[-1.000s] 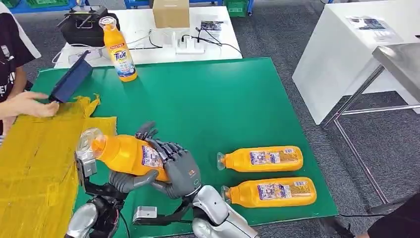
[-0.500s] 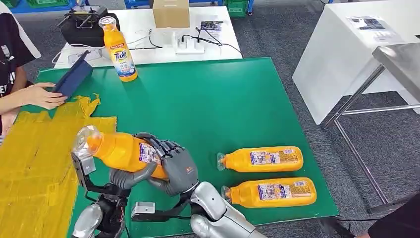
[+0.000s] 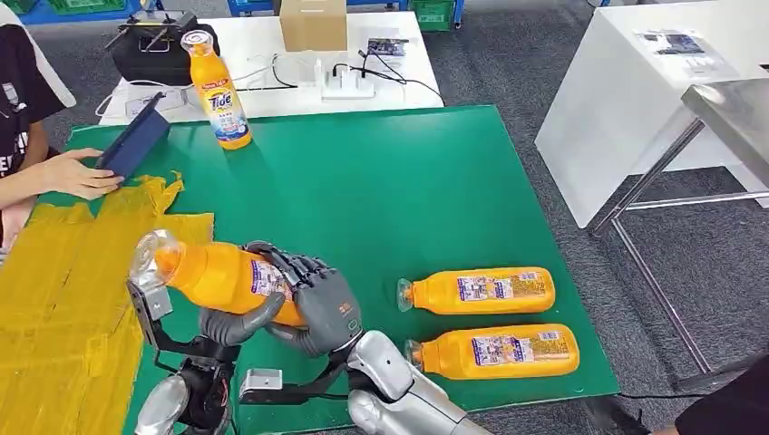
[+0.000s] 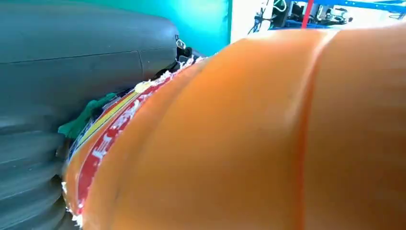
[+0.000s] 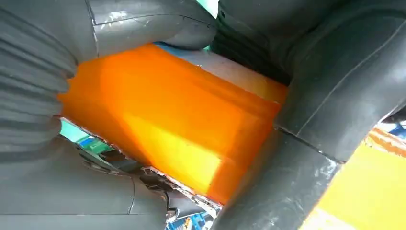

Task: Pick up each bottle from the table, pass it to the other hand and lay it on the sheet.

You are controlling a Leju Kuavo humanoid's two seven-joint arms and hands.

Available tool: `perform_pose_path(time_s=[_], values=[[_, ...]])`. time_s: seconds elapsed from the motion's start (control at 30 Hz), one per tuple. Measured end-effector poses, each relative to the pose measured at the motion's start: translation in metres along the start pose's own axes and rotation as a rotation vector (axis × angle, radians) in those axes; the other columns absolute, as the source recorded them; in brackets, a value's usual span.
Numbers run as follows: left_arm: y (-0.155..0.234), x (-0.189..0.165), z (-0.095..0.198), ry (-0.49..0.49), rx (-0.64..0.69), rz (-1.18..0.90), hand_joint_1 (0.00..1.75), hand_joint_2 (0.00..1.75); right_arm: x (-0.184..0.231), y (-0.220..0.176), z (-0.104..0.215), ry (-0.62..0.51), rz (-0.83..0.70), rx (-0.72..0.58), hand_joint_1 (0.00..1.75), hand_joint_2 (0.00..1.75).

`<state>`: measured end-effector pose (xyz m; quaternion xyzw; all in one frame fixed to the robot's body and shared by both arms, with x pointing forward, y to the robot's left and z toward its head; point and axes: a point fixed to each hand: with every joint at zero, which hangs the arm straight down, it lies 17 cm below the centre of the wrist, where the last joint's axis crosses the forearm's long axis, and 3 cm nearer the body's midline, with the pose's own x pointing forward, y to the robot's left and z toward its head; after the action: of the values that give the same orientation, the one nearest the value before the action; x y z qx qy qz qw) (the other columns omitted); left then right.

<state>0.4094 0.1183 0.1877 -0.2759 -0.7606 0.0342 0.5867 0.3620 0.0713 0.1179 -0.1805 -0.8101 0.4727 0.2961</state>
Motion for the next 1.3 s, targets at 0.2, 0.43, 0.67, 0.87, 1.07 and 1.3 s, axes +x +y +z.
perform_pose_path(time_s=[0.2,0.43,0.67,0.87,1.07,1.3], values=[[0.002,0.002,-0.001,-0.010,0.016,0.003,1.75,1.75,0.007,-0.001,0.004,-0.040,0.065,-0.003,0.00,1.75],[0.013,0.017,-0.013,-0.052,0.072,0.008,1.75,1.75,0.028,-0.022,0.006,-0.076,0.047,-0.088,0.00,1.75],[0.023,0.023,-0.017,-0.066,0.115,0.018,1.75,1.75,0.028,-0.039,0.004,-0.073,0.052,-0.138,0.00,1.75],[0.029,0.025,-0.018,-0.074,0.140,0.033,1.75,1.75,0.024,-0.046,0.004,-0.068,0.063,-0.157,0.00,1.75],[0.037,0.028,-0.017,-0.091,0.178,-0.005,1.75,1.75,0.022,-0.054,0.004,-0.059,0.068,-0.177,0.00,1.75],[0.060,0.067,-0.020,-0.265,0.351,-0.932,1.75,1.75,0.000,-0.077,0.007,0.053,0.050,-0.241,0.00,1.75]])
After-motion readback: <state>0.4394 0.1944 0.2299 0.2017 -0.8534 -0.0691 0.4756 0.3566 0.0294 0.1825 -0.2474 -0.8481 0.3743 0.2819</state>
